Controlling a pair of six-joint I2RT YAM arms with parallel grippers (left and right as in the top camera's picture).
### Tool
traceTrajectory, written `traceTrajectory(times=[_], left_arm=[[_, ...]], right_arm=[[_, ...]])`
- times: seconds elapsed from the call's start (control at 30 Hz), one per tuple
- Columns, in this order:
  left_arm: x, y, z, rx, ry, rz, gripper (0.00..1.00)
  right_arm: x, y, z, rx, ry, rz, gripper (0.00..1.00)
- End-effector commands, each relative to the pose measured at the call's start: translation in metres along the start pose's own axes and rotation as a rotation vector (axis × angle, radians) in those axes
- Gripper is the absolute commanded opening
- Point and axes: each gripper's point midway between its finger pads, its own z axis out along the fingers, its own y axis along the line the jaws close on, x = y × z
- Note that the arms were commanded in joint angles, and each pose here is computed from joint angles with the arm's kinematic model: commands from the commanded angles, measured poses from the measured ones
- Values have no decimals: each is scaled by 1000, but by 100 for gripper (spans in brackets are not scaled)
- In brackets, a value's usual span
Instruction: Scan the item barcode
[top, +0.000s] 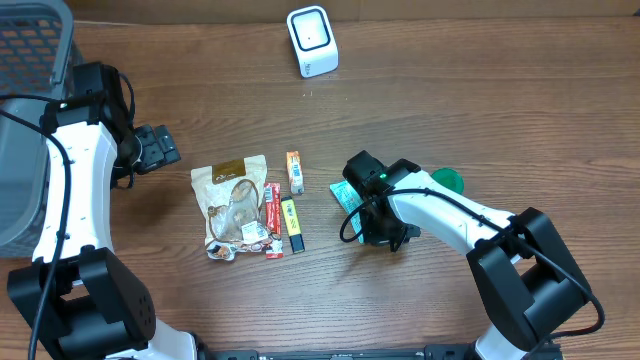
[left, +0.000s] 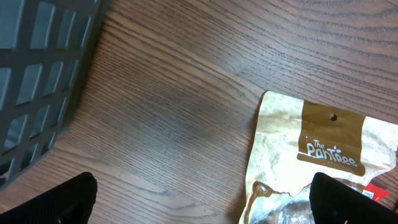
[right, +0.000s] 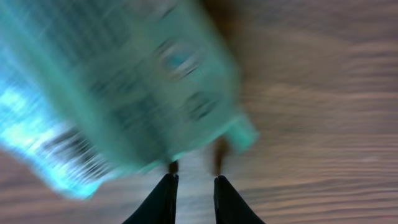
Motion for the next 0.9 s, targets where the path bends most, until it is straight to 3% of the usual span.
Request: traceTrajectory(times=[0.0,0.13,0.43,0.87], left_arm=[[-1,-1,-2,3,-4,13,100],[-1,-1,-2,3,-5,13,100],[-1,-1,-2,3,-4,13,100],[-1,-1,-2,2,-4,13,100]], right_arm=[[-22,-30,-5,141,-112,21,25],[-31,-24,-11,85,-119,46,25],[-28,46,-53,-310,5,38,25],[-7,51,-4,-316,8,43,22]])
